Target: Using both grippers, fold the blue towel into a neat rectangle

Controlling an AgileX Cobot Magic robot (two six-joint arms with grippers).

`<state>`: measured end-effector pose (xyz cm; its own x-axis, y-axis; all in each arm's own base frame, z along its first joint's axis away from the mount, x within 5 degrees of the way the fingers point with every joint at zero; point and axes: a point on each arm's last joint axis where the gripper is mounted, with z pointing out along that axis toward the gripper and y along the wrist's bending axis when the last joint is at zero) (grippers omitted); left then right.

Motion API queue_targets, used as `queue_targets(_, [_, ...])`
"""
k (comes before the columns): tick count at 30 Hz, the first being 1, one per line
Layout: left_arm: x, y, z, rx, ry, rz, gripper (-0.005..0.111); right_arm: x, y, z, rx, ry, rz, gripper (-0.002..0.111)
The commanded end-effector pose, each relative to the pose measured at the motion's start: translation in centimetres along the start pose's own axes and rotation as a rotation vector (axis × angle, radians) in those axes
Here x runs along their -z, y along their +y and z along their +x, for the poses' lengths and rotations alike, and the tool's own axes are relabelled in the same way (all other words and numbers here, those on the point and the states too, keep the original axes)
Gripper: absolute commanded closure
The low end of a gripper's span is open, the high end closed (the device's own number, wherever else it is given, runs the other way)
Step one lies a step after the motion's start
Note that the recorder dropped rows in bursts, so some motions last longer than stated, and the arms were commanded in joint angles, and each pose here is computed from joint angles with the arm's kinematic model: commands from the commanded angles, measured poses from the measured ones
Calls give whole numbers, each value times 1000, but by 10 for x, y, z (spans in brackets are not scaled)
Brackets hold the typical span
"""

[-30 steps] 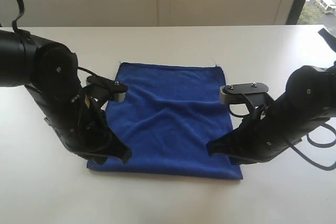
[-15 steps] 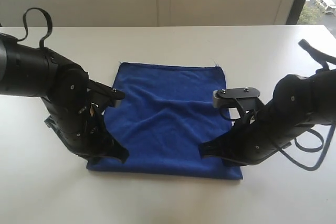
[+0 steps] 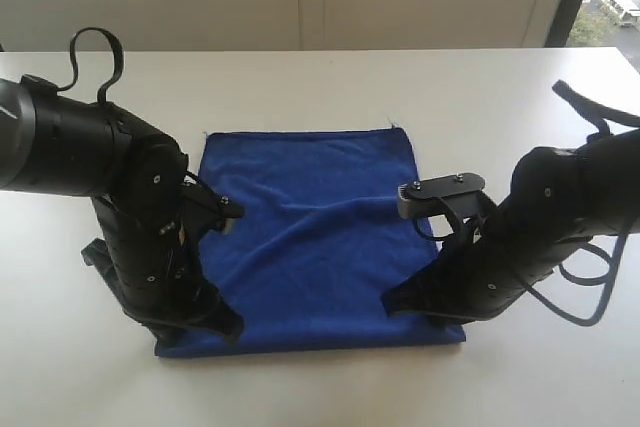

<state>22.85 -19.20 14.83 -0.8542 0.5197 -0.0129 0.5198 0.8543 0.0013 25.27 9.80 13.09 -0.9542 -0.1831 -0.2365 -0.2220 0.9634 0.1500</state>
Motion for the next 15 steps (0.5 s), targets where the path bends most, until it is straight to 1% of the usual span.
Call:
queue_targets(1, [-4, -3, 6, 2, 57, -5, 107, -2, -2, 10, 42, 85, 9, 108])
queue_targets(3, [-2, 0, 6, -21, 48, -34, 107, 3, -1, 6, 45, 38, 9, 108])
queue_targets(5, [11, 2, 6, -38, -11, -45, 107, 20, 2, 1, 53, -30, 1, 108])
queue_targets(9, [34, 5, 9, -52, -90, -54, 107, 47, 7, -8, 66, -101, -16, 108])
queue_targets(10, [44, 7, 10, -67, -128, -70, 107, 60, 9, -17, 85, -139, -17, 108])
queue_targets(12, [53, 9, 11, -84, -168, -89, 107, 70, 11, -25, 98, -163, -17, 108])
queue_targets(14, [62, 12, 11, -96, -213, -111, 107, 79, 8, -37, 78, -197, -16, 108])
queue_targets(15, [65, 13, 11, -81, -236, -126, 107, 82, 5, -42, 64, -213, -13, 108])
